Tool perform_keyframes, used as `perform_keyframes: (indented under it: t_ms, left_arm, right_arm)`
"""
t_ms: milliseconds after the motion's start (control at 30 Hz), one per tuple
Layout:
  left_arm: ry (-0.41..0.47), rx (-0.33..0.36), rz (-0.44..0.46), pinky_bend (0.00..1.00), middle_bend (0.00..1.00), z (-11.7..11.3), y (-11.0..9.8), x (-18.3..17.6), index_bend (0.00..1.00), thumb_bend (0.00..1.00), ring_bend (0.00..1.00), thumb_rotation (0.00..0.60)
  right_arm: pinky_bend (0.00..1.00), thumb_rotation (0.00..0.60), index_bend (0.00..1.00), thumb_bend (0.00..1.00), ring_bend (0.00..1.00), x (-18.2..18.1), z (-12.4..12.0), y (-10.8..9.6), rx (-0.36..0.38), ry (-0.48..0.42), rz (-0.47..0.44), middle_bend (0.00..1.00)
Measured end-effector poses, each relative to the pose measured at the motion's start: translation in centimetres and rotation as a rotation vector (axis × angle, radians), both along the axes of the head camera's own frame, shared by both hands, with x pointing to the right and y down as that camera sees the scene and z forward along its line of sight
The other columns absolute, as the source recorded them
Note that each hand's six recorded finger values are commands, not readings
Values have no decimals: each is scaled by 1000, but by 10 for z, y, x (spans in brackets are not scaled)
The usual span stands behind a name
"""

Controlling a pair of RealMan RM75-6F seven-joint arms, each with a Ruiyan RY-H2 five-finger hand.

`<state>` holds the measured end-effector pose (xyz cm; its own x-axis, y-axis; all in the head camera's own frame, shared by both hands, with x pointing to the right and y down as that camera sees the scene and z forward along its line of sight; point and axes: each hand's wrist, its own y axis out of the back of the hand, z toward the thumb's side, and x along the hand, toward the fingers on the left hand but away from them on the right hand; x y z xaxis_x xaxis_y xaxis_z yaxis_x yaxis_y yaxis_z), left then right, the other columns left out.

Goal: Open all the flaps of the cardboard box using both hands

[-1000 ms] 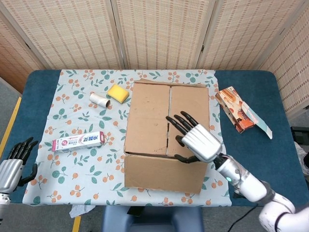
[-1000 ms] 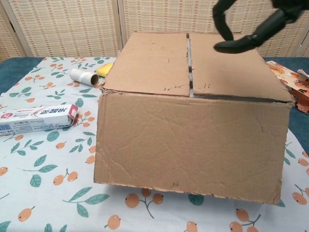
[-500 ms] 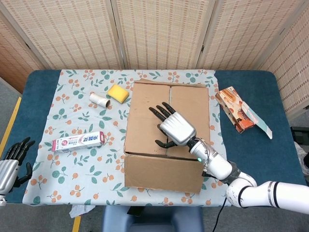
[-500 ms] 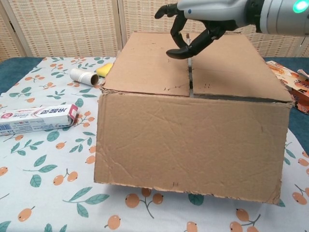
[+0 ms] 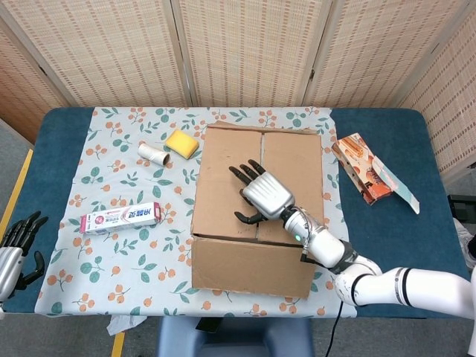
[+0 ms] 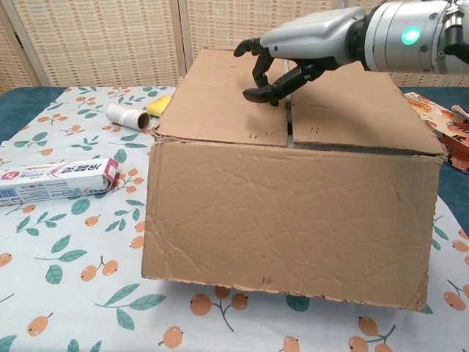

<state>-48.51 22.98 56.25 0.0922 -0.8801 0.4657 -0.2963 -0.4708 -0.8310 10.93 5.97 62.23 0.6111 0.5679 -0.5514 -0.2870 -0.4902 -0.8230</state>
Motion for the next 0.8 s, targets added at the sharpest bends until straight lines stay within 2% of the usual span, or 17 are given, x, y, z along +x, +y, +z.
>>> perform_keyframes:
  t_ms: [267,433,567,800]
  left_arm:
    - [-3,8,-7,0,0,-1,0,-1,66,851,0,600]
    - [-15,0,8,0,0,0,1,-1,165,929,0,600]
    - [-3,11,8,0,0,-3,2,1,215,945,0,600]
    - [-21,27,27,0,0,0,0,0,295,957,0,600]
  right_arm:
    - [0,130,504,466,0,0,6,-3,-13,15,3,0]
    - [0,127,551,466,0,6,7,-4,19,38,-9,0]
    - [0,128,573,466,0,18,13,-4,46,81,-21,0]
    - [0,128,595,467,0,22,11,-6,48,69,-11,0]
